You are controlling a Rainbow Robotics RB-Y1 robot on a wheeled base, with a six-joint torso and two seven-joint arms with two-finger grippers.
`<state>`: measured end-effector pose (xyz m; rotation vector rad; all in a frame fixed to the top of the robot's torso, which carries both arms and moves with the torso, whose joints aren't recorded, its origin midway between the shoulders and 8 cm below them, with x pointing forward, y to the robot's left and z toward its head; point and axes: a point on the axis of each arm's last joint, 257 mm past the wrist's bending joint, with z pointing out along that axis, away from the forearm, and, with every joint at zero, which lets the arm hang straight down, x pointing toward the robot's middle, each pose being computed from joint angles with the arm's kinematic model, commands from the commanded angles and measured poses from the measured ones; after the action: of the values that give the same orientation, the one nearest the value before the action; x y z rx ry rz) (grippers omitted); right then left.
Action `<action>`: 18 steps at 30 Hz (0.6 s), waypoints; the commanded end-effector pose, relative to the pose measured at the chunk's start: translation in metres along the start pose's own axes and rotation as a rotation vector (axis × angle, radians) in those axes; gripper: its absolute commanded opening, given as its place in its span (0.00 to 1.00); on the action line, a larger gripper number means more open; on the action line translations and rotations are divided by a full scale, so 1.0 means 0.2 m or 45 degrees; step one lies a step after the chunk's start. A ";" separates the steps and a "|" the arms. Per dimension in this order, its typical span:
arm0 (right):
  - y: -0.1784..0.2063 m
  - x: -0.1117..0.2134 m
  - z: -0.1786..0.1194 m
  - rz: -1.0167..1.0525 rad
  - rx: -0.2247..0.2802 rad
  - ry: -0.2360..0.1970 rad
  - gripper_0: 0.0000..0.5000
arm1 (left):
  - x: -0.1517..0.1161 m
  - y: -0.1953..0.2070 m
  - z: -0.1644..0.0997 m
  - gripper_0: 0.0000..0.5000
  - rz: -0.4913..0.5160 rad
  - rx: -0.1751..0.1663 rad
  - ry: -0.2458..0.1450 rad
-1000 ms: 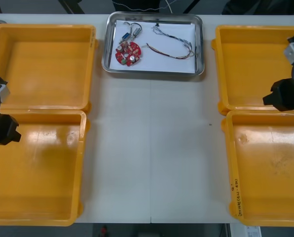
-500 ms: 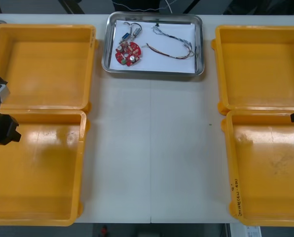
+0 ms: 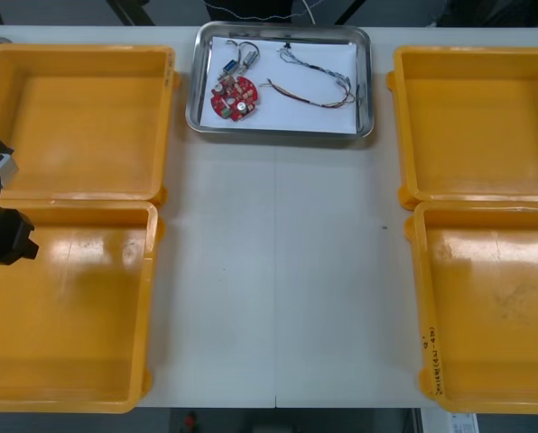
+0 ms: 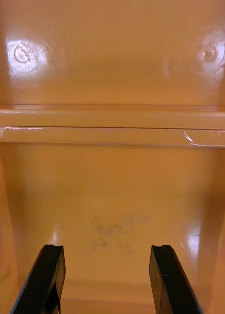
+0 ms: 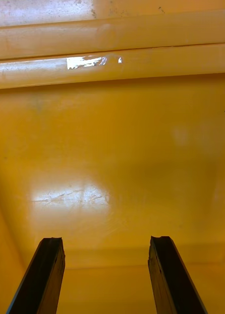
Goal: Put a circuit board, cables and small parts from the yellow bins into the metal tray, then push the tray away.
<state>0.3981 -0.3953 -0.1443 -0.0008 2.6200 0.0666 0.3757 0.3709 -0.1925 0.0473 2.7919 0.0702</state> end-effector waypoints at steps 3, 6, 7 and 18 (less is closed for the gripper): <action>-0.11 0.02 -0.05 0.041 0.073 0.003 1.00 | -0.02 0.08 -0.07 1.00 -0.099 -0.050 -0.043; -0.11 0.02 -0.05 0.041 0.073 0.003 1.00 | -0.02 0.08 -0.07 1.00 -0.099 -0.050 -0.043; -0.11 0.02 -0.05 0.041 0.073 0.003 1.00 | -0.02 0.08 -0.07 1.00 -0.099 -0.050 -0.043; -0.11 0.02 -0.05 0.041 0.073 0.003 1.00 | -0.02 0.08 -0.07 1.00 -0.099 -0.050 -0.043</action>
<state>0.3942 -0.3975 -0.1496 0.0068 2.6333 0.0639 0.3757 0.3709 -0.1925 0.0473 2.7919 0.0702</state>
